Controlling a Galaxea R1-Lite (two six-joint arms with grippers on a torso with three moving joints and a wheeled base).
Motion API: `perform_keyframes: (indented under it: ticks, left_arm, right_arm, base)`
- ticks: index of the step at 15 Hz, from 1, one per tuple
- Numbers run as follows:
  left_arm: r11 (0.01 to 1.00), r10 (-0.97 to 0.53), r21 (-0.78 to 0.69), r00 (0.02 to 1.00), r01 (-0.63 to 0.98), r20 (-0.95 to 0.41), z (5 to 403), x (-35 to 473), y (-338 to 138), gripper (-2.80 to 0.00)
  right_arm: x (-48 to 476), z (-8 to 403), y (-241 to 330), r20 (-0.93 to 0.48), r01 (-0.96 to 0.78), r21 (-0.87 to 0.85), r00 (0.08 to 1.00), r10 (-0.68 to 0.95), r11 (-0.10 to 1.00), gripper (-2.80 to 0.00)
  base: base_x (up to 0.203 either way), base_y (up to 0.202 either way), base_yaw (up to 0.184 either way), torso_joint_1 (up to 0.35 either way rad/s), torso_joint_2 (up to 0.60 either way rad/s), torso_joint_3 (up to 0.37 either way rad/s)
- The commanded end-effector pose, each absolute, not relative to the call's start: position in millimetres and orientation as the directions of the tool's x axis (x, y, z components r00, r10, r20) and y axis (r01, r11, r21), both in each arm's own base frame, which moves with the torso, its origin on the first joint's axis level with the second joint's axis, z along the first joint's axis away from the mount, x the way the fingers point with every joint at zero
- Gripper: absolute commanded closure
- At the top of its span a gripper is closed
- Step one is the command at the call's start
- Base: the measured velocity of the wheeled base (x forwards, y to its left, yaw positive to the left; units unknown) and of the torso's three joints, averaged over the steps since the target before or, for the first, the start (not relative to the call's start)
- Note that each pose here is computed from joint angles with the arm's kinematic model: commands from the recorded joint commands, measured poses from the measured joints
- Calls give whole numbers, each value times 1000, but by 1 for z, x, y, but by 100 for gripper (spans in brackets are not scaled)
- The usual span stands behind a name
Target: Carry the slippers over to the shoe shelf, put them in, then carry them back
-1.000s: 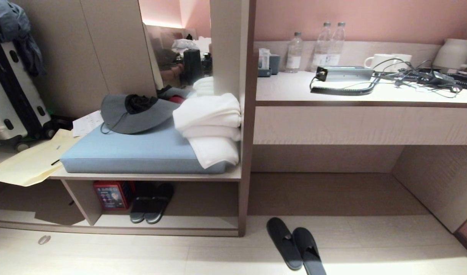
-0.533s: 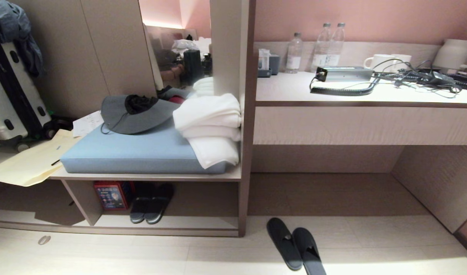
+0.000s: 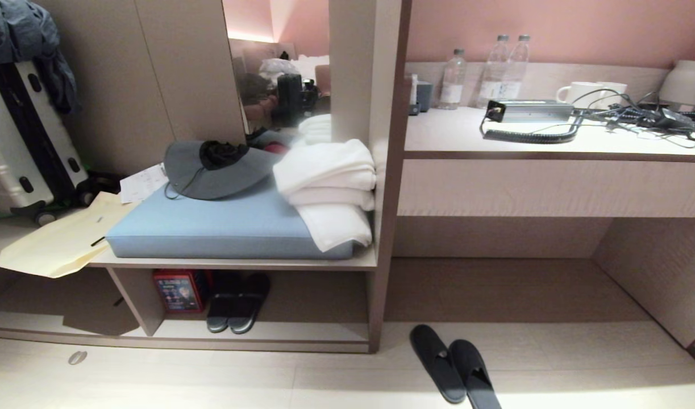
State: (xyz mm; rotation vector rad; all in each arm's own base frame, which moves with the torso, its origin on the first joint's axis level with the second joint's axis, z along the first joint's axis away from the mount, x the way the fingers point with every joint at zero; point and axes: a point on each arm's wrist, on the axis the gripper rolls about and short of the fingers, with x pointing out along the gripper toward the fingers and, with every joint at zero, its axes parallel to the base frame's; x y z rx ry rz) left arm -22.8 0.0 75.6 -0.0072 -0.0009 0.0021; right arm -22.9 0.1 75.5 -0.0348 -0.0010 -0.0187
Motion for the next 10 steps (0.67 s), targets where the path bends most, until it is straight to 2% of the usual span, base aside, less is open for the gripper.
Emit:
perform_keyframes:
  ticks: [1,10]
  left_arm:
    - [1000,3,-8,1000,-3,3,76,-23,0,0]
    - [1000,3,-8,1000,-3,3,76,-23,0,0]
  right_arm:
    - [-23,75,0,-2,18,-35,1000,-18,999,0]
    - [-23,75,0,-2,18,-35,1000,-18,999,0]
  base:
    - [0,201,0,2,-2,2]
    - [0,196,-3,1,2,3]
